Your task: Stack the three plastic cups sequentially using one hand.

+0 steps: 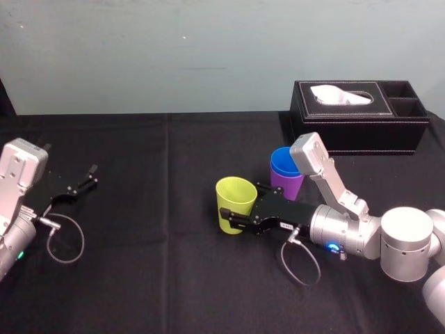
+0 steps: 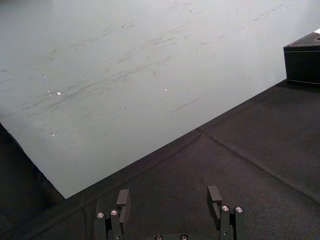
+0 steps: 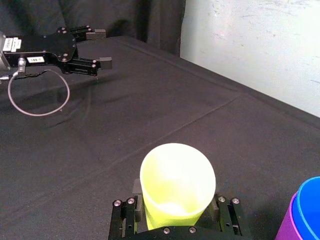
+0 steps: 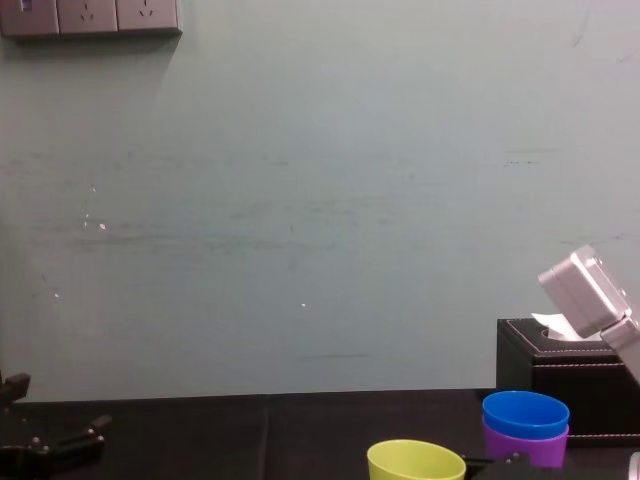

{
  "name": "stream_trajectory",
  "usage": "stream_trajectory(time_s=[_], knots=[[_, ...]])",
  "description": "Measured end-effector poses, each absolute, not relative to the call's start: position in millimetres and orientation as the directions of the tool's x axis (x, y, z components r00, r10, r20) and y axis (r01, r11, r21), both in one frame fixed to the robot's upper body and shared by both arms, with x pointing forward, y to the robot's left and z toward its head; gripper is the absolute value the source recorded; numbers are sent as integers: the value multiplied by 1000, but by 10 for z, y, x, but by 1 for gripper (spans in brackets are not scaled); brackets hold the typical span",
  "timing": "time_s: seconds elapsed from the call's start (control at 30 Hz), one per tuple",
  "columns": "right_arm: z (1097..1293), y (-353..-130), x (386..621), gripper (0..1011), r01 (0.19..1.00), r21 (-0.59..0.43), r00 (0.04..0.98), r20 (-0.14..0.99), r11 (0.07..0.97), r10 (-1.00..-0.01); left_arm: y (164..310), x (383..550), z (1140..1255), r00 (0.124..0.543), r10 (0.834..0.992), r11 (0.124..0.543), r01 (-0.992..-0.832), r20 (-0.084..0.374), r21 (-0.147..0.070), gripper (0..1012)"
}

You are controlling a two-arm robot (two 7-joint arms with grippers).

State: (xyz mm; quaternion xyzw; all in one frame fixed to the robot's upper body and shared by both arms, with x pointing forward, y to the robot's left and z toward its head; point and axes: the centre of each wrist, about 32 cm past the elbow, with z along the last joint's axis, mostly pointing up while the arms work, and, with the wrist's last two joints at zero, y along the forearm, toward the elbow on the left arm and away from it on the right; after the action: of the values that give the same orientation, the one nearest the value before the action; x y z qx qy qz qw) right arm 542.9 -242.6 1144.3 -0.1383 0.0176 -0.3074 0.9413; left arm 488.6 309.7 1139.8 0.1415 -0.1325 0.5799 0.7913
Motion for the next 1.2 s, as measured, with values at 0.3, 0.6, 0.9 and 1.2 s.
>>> stream_trajectory(time_s=[0.3,0.6,0.9,1.2], knots=[[11563,-2404,5360,739,594,-244,800,76,767,-595,3097,4886,11398,292,880,287,-955,374,70,1010],[11764,-2370,5237,739,649,-203,760,121,733,-639,3097,4886,11398,292,880,287,-955,374,70,1010],[11896,-2391,5158,739,696,-170,718,150,698,-680,3097,4886,11398,292,880,287,-955,374,70,1010],[12051,-2509,5120,739,747,-136,665,163,651,-729,3097,4886,11398,292,880,287,-955,374,70,1010]])
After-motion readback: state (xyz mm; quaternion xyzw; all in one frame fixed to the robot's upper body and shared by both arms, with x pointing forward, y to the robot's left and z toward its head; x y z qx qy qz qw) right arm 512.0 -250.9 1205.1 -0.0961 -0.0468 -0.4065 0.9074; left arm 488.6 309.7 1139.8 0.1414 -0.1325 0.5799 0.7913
